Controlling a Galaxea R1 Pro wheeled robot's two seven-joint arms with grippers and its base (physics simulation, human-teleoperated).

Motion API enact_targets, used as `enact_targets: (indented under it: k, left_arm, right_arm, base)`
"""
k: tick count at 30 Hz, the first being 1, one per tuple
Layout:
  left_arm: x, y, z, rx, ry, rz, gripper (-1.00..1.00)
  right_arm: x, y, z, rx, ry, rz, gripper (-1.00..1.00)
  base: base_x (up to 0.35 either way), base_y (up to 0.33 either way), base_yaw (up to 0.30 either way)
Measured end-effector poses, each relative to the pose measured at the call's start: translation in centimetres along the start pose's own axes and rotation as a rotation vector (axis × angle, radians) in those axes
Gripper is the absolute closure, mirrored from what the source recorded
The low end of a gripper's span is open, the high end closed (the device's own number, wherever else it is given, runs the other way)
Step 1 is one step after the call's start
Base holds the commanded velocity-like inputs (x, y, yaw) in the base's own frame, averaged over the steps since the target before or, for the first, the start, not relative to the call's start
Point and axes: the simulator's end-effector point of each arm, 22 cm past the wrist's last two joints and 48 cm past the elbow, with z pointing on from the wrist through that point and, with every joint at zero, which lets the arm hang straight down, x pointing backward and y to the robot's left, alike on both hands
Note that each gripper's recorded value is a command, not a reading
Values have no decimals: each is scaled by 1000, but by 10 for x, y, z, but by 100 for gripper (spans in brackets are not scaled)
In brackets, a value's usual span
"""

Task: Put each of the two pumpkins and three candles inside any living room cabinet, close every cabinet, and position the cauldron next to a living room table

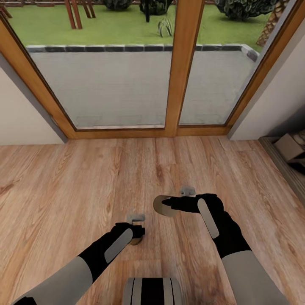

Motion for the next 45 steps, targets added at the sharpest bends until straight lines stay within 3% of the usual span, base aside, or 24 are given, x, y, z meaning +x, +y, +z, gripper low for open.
enact_targets:
  k: [7, 9, 18, 28, 32, 39, 41, 45]
  left_arm:
    - [2, 5, 5, -7, 9, -15, -100]
    - [-3, 11, 5, -11, 7, -50, -100]
    - [0, 19, 7, -21, 0, -82, -100]
    - [-2, 31, 17, -32, -21, -156, -100]
    - [0, 30, 23, -30, -25, -170, -100]
    - [-13, 22, 17, -7, -58, -177, -100]
    - [-30, 8, 6, 30, -96, -176, -100]
    - [-30, 7, 7, 34, -95, -178, -100]
  right_arm:
    - [4, -4, 5, 2, 10, 6, 100]
    - [4, -4, 5, 1, 10, 6, 100]
    - [9, -10, 9, 14, 18, 8, 100]
    - [24, -19, 21, 22, 51, 25, 100]
    - [30, -24, 28, 25, 66, 33, 100]
    - [30, -23, 28, 23, 66, 33, 100]
    - [30, -23, 28, 23, 66, 33, 100]
    - [32, -24, 30, 22, 69, 35, 100]
  base:
    - [0, 0, 0]
    - [0, 0, 0]
    - [0, 0, 0]
    - [0, 0, 0]
    - [0, 0, 0]
    - [0, 0, 0]
    - [0, 0, 0]
    - [0, 0, 0]
